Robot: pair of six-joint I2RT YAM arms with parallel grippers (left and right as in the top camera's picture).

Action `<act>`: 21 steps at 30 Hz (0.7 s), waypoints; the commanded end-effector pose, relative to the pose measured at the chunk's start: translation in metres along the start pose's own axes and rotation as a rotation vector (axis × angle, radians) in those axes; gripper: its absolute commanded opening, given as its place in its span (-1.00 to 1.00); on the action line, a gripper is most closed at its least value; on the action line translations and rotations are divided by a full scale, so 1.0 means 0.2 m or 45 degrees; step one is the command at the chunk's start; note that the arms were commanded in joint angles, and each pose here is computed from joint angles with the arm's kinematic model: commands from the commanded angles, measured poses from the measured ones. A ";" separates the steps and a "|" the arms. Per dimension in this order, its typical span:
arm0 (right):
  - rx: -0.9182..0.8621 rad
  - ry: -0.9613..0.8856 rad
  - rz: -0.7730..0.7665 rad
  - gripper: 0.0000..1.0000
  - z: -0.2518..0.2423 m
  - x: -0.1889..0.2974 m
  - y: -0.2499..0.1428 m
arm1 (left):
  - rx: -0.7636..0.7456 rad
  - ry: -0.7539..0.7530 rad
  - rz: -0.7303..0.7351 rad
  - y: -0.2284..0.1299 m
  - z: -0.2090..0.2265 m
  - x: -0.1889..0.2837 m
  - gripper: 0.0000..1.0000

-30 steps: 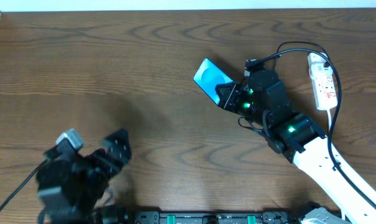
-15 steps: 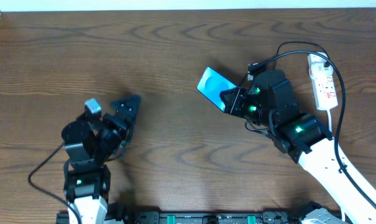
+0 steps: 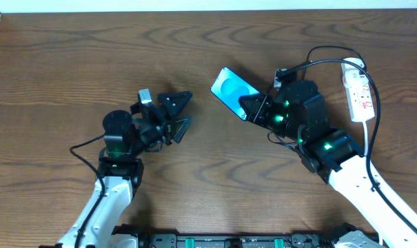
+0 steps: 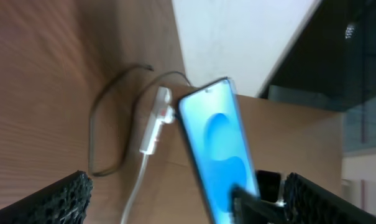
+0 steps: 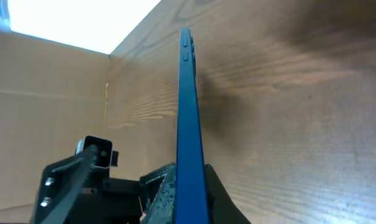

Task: Plug charger to phone and switch on socket
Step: 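Bring the left gripper back to the phone held by right gripper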

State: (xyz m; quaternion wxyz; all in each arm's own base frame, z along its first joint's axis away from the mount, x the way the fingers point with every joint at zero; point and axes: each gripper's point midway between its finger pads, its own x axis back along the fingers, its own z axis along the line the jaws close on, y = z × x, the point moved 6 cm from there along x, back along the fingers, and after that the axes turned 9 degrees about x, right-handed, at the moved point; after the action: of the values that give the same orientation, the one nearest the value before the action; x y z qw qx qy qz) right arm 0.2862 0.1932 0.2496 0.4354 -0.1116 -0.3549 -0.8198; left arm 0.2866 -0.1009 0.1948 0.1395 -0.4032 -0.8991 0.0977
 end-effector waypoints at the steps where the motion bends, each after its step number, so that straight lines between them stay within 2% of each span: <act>1: -0.127 0.037 -0.022 -0.98 0.03 0.02 0.00 | 0.143 -0.024 0.014 0.00 -0.03 -0.02 0.96; 9: -0.361 0.105 -0.014 -0.98 0.08 -0.04 -0.05 | 0.288 -0.029 -0.011 0.01 -0.03 -0.02 0.98; 17: -0.399 0.129 0.038 -0.98 0.14 -0.10 -0.13 | 0.451 -0.049 -0.064 0.04 -0.03 -0.02 0.98; 21: -0.486 0.135 0.088 -0.98 0.16 -0.15 -0.19 | 0.449 -0.065 -0.115 0.05 -0.03 -0.02 0.98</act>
State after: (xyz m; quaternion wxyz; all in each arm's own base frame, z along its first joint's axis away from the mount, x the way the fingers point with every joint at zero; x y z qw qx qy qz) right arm 0.2730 0.2383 0.2408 0.4495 -0.1502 -0.1970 -0.8582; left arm 0.2943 -0.0973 0.1942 0.1920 -0.3470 -0.8849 0.2445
